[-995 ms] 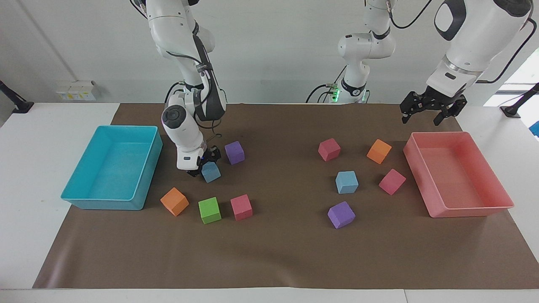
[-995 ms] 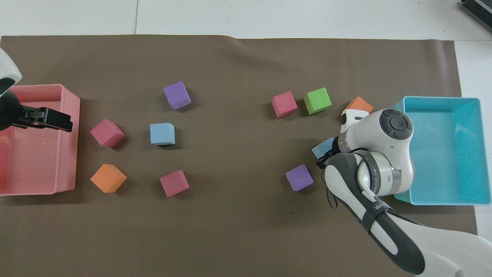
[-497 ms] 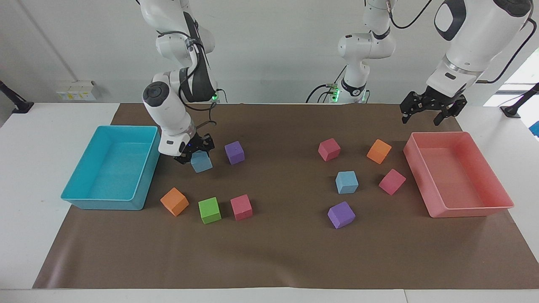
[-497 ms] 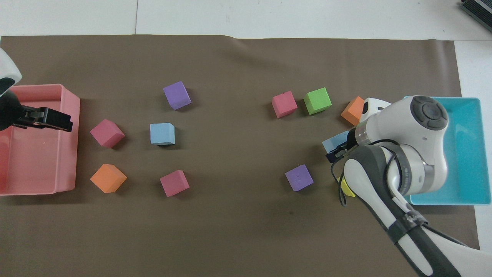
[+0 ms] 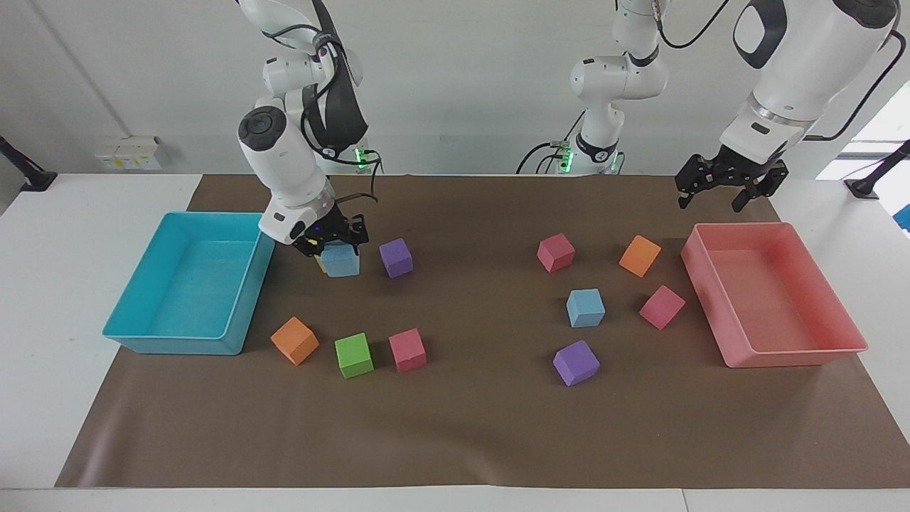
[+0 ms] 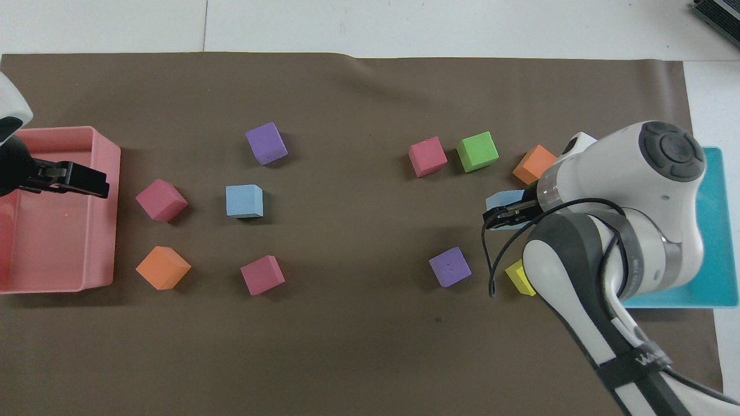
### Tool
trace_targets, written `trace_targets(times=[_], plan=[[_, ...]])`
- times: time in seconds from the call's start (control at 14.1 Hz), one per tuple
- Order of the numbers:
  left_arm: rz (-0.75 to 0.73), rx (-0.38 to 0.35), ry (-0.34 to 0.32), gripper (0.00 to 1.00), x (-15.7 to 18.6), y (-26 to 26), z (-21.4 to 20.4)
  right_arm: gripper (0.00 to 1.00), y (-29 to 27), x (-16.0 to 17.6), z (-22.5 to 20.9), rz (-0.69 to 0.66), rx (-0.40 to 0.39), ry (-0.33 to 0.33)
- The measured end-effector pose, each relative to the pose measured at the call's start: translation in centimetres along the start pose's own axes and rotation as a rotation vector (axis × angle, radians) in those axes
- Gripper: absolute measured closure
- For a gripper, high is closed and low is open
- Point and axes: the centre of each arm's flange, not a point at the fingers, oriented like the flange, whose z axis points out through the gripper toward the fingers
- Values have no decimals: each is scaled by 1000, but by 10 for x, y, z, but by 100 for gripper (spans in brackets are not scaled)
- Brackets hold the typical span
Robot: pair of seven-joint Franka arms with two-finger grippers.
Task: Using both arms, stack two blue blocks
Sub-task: 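Carry the light-blue cube to the table center and lower it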
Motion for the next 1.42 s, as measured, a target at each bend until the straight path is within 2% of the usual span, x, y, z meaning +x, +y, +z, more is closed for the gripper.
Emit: trace_targets(times=[0.43, 0.99, 1.42], plan=[[0, 0, 0, 0, 0, 0, 0, 44, -88, 26, 20, 63, -7, -2], [0, 0, 0, 0, 0, 0, 0, 44, -212, 26, 103, 100, -12, 23], [0, 0, 0, 0, 0, 0, 0, 44, -251, 27, 150, 80, 0, 67]])
